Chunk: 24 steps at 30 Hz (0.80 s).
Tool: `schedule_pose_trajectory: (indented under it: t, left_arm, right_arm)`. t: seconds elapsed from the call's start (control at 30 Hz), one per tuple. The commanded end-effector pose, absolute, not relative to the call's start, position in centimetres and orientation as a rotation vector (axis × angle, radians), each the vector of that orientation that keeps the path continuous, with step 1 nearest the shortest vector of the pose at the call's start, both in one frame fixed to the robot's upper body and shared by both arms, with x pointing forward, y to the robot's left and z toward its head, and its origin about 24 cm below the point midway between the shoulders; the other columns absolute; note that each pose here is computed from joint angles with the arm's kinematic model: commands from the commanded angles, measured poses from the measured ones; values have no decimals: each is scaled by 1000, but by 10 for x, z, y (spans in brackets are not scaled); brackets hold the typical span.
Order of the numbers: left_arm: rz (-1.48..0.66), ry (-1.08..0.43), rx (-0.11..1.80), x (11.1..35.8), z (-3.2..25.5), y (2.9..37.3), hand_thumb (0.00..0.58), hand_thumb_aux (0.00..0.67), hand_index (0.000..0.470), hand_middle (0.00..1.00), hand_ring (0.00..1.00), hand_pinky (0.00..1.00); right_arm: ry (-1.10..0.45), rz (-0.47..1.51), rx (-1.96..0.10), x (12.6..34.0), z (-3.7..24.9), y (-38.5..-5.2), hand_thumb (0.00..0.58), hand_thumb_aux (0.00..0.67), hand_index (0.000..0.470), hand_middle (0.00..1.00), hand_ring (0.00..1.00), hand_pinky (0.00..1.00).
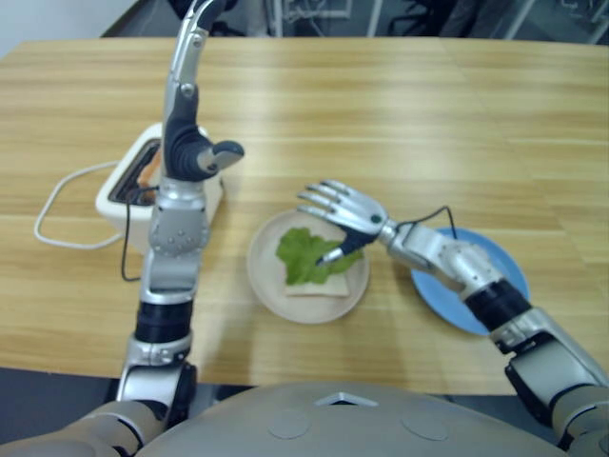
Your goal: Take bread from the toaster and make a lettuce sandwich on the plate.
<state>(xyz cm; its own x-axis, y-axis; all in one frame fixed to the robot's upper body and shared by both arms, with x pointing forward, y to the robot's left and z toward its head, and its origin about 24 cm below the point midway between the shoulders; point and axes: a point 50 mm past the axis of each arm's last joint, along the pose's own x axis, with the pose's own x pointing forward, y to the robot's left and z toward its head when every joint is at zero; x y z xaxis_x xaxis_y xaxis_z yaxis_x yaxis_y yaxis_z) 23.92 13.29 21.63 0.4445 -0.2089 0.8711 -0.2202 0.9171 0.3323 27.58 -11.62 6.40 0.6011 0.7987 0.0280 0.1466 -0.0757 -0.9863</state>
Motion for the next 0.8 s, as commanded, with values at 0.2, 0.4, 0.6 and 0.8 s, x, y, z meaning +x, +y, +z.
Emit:
schedule_pose_trajectory:
  t: [0.2, 0.4, 0.6, 0.8]
  left_arm:
    - [11, -1119, 443, 238, 217, 131, 0, 0, 0, 0, 0, 0]
    - [69, -1136, 500, 239, 228, 150, 0, 0, 0, 0, 0, 0]
    - [157, -1065, 638, 242, 238, 200, 0, 0, 0, 0, 0, 0]
    - [259, -933, 783, 238, 234, 252, 0, 0, 0, 0, 0, 0]
  right_arm:
    - [-809, 701, -1543, 271, 52, -110, 0, 0, 0, 0, 0, 0]
    - [-798, 406, -1435, 288, 93, -149, 0, 0, 0, 0, 0, 0]
    - [-752, 99, -1306, 288, 122, -205, 0, 0, 0, 0, 0, 0]
    - [-752, -181, -1002, 267, 147, -256, 0, 0, 0, 0, 0, 0]
